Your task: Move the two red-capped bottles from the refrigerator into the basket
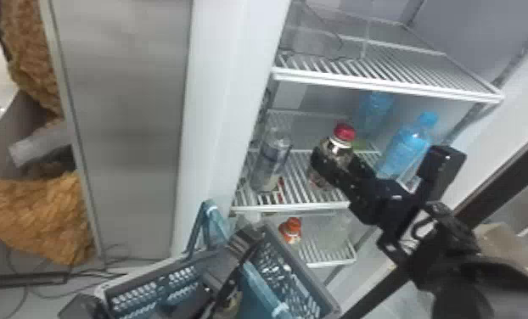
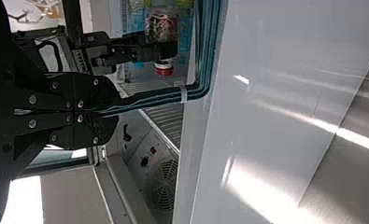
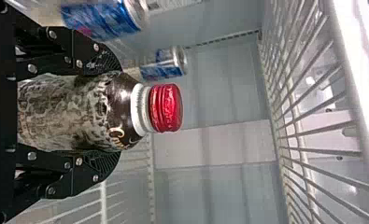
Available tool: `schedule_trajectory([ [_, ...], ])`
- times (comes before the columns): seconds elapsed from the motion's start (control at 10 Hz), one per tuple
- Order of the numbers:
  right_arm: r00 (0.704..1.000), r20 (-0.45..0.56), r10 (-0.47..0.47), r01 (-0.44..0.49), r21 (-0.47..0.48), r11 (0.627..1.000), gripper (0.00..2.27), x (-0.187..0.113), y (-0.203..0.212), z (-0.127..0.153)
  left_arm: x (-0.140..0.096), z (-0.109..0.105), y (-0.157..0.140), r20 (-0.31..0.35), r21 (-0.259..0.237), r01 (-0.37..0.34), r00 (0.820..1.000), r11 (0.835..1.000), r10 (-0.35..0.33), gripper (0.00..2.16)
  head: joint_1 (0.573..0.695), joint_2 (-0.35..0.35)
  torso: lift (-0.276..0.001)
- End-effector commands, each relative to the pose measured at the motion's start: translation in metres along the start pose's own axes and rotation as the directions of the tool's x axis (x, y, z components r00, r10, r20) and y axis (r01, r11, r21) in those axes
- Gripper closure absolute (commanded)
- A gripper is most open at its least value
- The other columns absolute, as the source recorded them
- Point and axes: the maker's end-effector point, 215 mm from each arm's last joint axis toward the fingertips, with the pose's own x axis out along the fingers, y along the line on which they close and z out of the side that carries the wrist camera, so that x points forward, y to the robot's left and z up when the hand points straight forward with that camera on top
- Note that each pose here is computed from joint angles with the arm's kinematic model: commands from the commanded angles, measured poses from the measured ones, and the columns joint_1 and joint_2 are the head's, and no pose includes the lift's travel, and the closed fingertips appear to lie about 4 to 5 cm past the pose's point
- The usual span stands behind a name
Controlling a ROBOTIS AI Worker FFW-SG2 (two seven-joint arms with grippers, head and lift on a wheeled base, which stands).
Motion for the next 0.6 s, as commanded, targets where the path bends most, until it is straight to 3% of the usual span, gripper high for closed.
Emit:
schedule_trajectory([
  [0.0,0.999,-0.03,0.013,-0.013,-0.007,1.0,1.28,-0.019,0.008,-0.005,0.0,-0.001,0.001,-0.002,-0.001,-0.002,1.0,1.0,0.002,1.2,0.695,-0.35,0.0],
  [0.5,0.985,-0.119,0.123,-0.122,0.013,0.992,1.28,-0.08,0.064,-0.016,-0.002,-0.006,0.006,-0.003,-0.015,-0.017,1.0,1.0,0.017,1.2,0.695,-0.35,0.0],
])
